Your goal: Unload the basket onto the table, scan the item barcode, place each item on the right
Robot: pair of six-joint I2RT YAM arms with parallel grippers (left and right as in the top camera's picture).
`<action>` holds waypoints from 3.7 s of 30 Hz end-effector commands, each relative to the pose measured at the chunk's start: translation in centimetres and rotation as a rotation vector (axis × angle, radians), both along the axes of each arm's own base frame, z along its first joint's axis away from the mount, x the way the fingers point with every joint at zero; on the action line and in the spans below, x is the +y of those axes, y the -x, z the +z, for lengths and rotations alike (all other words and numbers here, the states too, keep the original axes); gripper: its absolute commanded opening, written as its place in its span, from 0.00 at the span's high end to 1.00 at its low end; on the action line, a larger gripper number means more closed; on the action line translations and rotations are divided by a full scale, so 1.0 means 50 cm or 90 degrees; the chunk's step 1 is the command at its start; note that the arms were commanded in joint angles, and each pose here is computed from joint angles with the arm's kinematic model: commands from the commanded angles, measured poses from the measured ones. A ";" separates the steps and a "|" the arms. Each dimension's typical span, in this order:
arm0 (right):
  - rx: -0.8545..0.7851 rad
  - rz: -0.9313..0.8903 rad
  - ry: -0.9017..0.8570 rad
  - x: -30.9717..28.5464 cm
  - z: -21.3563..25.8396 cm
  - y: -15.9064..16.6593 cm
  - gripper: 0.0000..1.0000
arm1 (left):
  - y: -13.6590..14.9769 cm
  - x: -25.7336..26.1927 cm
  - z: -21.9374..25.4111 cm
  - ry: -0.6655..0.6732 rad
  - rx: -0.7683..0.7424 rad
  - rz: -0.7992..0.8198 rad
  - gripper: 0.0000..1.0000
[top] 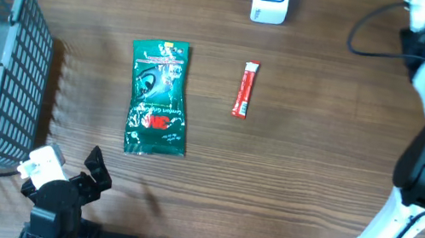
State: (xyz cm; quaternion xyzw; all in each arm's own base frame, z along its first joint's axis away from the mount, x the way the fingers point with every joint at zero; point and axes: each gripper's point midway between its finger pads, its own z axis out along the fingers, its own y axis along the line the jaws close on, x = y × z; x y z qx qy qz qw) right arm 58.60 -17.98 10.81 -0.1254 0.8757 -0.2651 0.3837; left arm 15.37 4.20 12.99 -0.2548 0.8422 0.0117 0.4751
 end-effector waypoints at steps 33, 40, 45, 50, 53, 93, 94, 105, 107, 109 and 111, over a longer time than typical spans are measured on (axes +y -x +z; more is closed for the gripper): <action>0.227 0.075 -0.776 0.595 0.195 0.245 0.00 | 0.001 0.006 0.000 0.001 -0.005 0.013 0.00; 0.328 -0.033 -0.520 0.695 -0.060 0.263 0.01 | 0.001 0.006 0.000 0.001 -0.005 0.013 0.00; 0.357 -0.082 -0.480 0.704 -0.153 0.270 0.09 | 0.001 0.006 0.000 0.001 -0.005 0.013 0.00; 0.381 -0.076 -0.494 0.715 -0.182 0.273 0.16 | 0.001 0.006 0.000 0.001 -0.005 0.013 0.00; 0.405 -0.070 -0.503 0.725 -0.205 0.281 0.19 | 0.001 0.006 0.000 0.001 -0.005 0.014 0.00; 0.450 -0.232 -0.234 0.652 -0.253 0.396 0.96 | 0.001 0.006 0.000 0.001 -0.005 0.013 0.00; 0.419 -0.266 -0.241 0.634 -0.223 0.388 0.96 | 0.001 0.006 0.000 0.001 -0.005 0.013 0.00; 0.269 -0.343 -0.360 0.609 -0.017 0.380 0.96 | 0.001 0.006 0.000 0.001 -0.005 0.014 0.00; 0.274 -0.358 -0.354 0.603 -0.020 0.388 0.96 | 0.001 0.006 0.000 0.001 -0.005 0.013 0.00; 0.254 -0.394 -0.338 0.584 -0.017 0.394 0.96 | 0.001 0.006 0.000 0.001 -0.005 0.013 0.00; 0.224 -0.419 -0.318 0.565 -0.011 0.393 0.96 | 0.001 0.006 0.000 0.001 -0.005 0.013 0.00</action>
